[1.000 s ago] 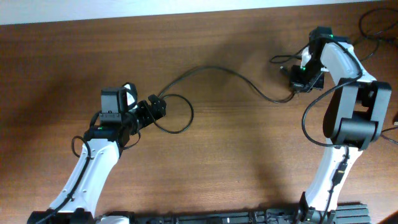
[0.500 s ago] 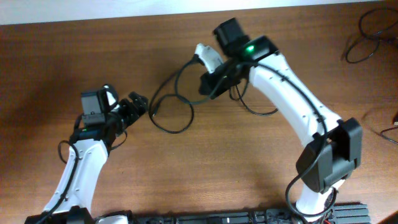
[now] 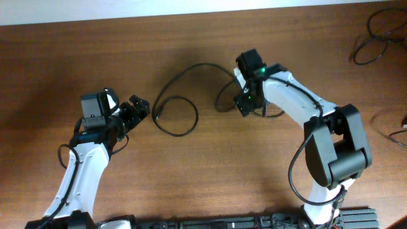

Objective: Untangle cables

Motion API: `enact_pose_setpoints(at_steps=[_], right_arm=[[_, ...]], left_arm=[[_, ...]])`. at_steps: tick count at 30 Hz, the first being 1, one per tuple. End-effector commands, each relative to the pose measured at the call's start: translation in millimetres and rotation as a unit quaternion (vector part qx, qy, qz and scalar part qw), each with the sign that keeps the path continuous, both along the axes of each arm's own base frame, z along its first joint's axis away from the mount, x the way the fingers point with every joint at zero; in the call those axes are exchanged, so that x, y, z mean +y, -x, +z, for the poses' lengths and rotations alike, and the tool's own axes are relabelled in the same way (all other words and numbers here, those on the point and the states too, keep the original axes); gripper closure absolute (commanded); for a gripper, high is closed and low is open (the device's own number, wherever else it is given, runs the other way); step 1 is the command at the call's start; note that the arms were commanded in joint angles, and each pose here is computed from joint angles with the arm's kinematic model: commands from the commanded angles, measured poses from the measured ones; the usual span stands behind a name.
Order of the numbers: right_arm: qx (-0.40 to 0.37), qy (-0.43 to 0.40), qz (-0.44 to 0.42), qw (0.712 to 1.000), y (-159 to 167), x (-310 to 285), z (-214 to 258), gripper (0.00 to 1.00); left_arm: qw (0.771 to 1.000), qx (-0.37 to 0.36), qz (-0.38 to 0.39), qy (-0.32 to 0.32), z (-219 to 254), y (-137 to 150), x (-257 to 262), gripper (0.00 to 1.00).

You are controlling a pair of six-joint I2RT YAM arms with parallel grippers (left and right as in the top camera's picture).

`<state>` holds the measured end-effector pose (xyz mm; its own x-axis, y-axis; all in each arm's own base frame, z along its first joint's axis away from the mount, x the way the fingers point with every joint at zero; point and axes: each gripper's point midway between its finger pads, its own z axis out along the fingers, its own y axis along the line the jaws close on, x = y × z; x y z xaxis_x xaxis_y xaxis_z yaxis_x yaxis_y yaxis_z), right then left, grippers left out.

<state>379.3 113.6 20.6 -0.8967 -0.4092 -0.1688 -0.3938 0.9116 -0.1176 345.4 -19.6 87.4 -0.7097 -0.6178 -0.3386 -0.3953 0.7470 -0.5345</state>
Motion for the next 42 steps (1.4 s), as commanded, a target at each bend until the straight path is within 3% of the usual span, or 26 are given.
enact_pose_setpoints(at_steps=[1,3,4,8,10,12,14,17,19,20,21,22,23,24,28,31,33,34,36,37,42], right_arm=[[0.001,-0.019,0.007,1.0,8.0,5.5,-19.2,0.41],[0.01,-0.06,0.015,0.998,12.1,19.4,-22.2,0.7],[0.015,-0.091,0.022,0.996,13.3,30.4,-21.1,0.96],[0.049,-0.239,0.018,0.97,19.4,81.4,2.0,0.96],[0.051,-0.354,0.06,0.932,16.1,121.7,50.6,0.96],[0.045,-0.41,0.1,0.905,15.9,149.5,79.3,0.96],[0.033,-0.392,0.105,0.914,18.0,169.2,74.9,0.96],[-0.02,-0.263,0.079,0.961,16.5,182.5,40.6,0.96],[-0.009,-0.238,0.11,0.965,36.7,205.7,21.1,0.96],[-0.005,-0.229,0.118,0.966,43.1,212.2,11.8,0.86],[-0.008,-0.209,0.122,0.97,45.8,214.5,1.0,0.56],[-0.014,-0.19,0.099,0.977,43.5,211.6,-7.3,0.34],[-0.023,-0.176,0.046,0.983,37.0,204.1,-12.3,0.19],[-0.031,-0.17,0.009,0.985,31.6,199.1,-13.1,0.14],[-0.033,-0.173,-0.014,0.984,31.3,198.1,-15.1,0.14],[-0.008,-0.157,-0.019,0.987,46.0,201.6,-42.6,0.28],[0.004,-0.147,-0.013,0.989,52.8,205.0,-64.4,0.32],[0.004,-0.146,-0.012,0.989,51.8,207.0,-75.8,0.42],[-0.003,-0.139,-0.02,0.99,48.4,203.2,-77.7,0.88],[-0.013,-0.129,-0.035,0.991,44.7,198.6,-77.8,0.96],[-0.037,-0.079,-0.161,0.983,2.1,132.0,-47.0,0.96]], left_arm=[[1.0,0.0,0.005,0.0,-0.1,1.0,1.9,0.01],[1.0,0.0,0.006,0.0,-0.1,1.0,1.9,0.01],[1.0,0.0,0.005,0.0,-0.1,1.0,1.9,0.01],[1.0,0.0,0.006,0.0,-0.1,1.0,1.9,0.01],[1.0,0.0,0.006,0.0,-0.1,1.0,1.9,0.01],[1.0,0.0,0.006,0.0,-0.1,1.0,1.9,0.01],[1.0,0.0,0.006,0.0,-0.1,1.0,1.9,0.01],[1.0,0.0,0.005,0.0,-0.1,1.0,1.9,0.01],[1.0,0.0,0.006,0.0,-0.1,1.0,1.9,0.01],[1.0,0.0,0.005,0.0,-0.1,1.0,1.9,0.01],[1.0,0.0,0.006,0.0,-0.1,1.0,1.9,0.01],[1.0,0.0,0.005,0.0,-0.1,1.0,1.9,0.01],[1.0,0.0,0.005,0.0,-0.1,1.0,1.9,0.01],[1.0,0.0,0.005,0.0,-0.1,1.0,1.9,0.01],[1.0,0.0,0.006,0.0,-0.1,1.0,1.9,0.01],[1.0,0.0,0.006,0.0,-0.1,1.0,1.9,0.01],[1.0,0.0,0.006,0.0,-0.1,1.0,1.9,0.01],[1.0,0.0,0.006,0.0,-0.1,1.0,1.9,0.01],[1.0,0.0,0.005,0.0,-0.1,1.0,1.9,0.01],[1.0,0.0,0.005,0.0,-0.1,1.0,1.9,0.01],[1.0,0.0,0.006,0.0,-0.1,1.0,1.9,0.01]])
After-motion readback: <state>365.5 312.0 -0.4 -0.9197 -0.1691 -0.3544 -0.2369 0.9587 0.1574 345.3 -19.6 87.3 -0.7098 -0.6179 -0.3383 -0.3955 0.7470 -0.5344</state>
